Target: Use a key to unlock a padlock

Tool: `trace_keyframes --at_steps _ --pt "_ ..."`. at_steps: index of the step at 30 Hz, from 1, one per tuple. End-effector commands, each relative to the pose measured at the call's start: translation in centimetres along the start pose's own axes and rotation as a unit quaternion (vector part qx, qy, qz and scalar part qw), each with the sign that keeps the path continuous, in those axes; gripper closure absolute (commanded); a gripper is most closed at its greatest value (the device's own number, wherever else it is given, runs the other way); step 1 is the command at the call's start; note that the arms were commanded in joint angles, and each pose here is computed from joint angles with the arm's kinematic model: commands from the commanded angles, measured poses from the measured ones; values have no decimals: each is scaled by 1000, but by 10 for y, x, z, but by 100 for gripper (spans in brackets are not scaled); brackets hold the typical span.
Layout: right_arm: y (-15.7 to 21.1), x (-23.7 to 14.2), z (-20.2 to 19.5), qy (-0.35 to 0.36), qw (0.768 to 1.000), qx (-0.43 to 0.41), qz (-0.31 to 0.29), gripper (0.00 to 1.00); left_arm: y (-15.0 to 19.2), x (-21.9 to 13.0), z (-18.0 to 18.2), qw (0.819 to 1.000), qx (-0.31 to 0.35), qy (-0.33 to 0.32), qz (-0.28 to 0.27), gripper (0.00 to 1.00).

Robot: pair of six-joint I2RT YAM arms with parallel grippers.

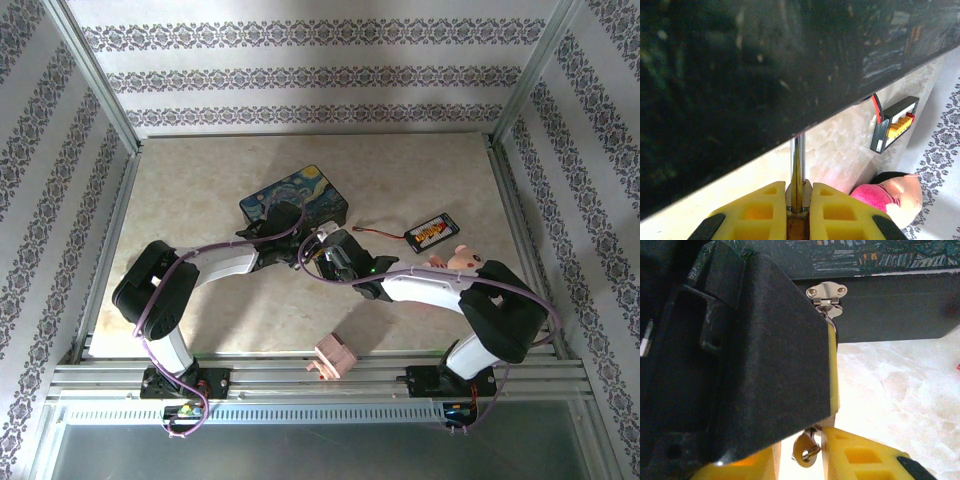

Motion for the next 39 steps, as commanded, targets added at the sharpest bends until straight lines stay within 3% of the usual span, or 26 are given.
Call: trace_keyframes --at_steps 1,11,15,22,39 --pt "-3 4 -3 21 1000 -15 3 74 2 -12 -14 1000 4 23 11 100" --pt "7 12 -10 35 999 -26 22 79 3 -15 -16 1000 9 25 9 100" --pt "6 13 -10 38 999 -26 21 93 3 -15 -16 1000 8 28 10 100" --pt "3 11 -8 14 1000 -6 17 100 3 -15 -16 999 12 29 11 100" --pt "-5 10 -36 -89 985 146 6 100 4 -15 -15 999 13 34 11 100"
Point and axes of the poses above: each hand's point on the last joint's axis, 136 mm out from that joint toward the fingers, its own x axis out along the fingers, its own z axis along the line the jaws close on, y = z × x, the point moved 6 cm from there along -x, back along the fingers, and after that the axes turned 1 degree about -x, right-handed, at the moved point
